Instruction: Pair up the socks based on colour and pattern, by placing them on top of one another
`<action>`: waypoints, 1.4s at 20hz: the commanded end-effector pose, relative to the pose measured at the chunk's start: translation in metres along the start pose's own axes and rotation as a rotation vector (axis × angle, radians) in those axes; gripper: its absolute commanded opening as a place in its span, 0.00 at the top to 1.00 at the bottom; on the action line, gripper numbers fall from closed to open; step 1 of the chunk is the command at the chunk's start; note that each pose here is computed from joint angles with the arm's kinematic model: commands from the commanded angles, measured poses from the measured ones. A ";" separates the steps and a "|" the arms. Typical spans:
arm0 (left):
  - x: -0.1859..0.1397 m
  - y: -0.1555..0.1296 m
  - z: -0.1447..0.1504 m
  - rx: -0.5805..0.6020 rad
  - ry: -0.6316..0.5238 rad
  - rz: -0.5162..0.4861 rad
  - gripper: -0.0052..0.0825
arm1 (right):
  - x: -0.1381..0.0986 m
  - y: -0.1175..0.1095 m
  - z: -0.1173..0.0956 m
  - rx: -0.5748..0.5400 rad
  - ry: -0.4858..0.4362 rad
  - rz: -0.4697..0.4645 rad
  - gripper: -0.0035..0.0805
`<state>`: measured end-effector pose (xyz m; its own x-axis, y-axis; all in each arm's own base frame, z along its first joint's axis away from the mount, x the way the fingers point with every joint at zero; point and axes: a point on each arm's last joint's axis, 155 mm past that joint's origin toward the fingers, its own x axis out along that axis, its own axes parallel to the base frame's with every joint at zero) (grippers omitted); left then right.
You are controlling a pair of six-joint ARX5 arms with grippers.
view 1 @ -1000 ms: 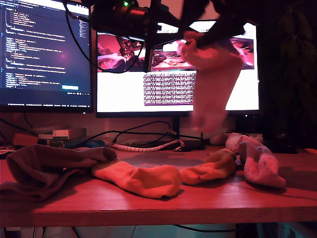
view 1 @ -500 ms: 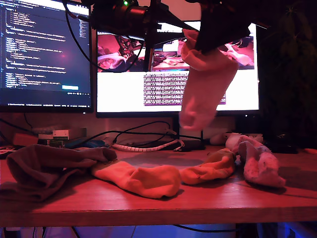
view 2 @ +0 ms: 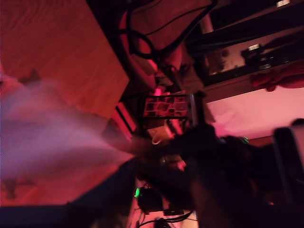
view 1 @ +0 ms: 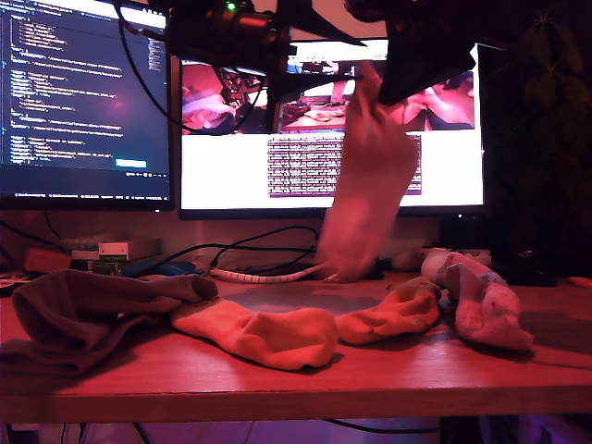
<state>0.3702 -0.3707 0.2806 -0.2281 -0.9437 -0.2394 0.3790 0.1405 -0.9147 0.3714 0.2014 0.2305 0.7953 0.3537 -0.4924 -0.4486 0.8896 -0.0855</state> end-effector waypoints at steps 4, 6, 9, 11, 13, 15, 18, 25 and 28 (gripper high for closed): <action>-0.028 -0.020 0.004 0.113 -0.044 0.012 0.98 | 0.001 -0.030 0.001 -0.042 0.004 -0.063 0.97; -0.038 -0.005 -0.001 0.104 -0.057 0.115 0.96 | 0.000 -0.039 0.004 -0.041 0.005 -0.074 0.97; -0.052 0.025 -0.011 0.232 -0.029 0.324 0.96 | -0.003 -0.047 0.015 -0.123 -0.021 -0.082 0.97; -0.059 0.043 -0.016 0.248 -0.002 0.433 0.96 | -0.007 -0.055 0.031 -0.144 -0.060 -0.103 0.97; -0.065 0.060 -0.018 0.280 0.020 0.551 0.96 | -0.013 -0.063 0.046 -0.156 -0.093 -0.122 0.97; -0.073 0.073 -0.014 0.291 0.018 0.648 0.96 | -0.020 -0.077 0.060 -0.144 -0.122 -0.158 0.97; -0.081 0.084 -0.011 0.302 0.018 0.752 0.96 | -0.029 -0.101 0.075 -0.123 -0.157 -0.221 0.97; -0.099 0.074 -0.008 0.346 -0.009 0.854 0.96 | -0.031 -0.119 0.063 -0.094 -0.111 -0.257 0.97; -0.125 0.074 -0.013 0.356 -0.025 0.995 0.96 | -0.030 -0.118 0.060 -0.093 -0.100 -0.254 0.97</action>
<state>0.4222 -0.2456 0.2240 0.3126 -0.4690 -0.8260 0.6237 0.7572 -0.1939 0.4231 0.1015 0.3067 0.9197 0.1506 -0.3627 -0.2621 0.9232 -0.2812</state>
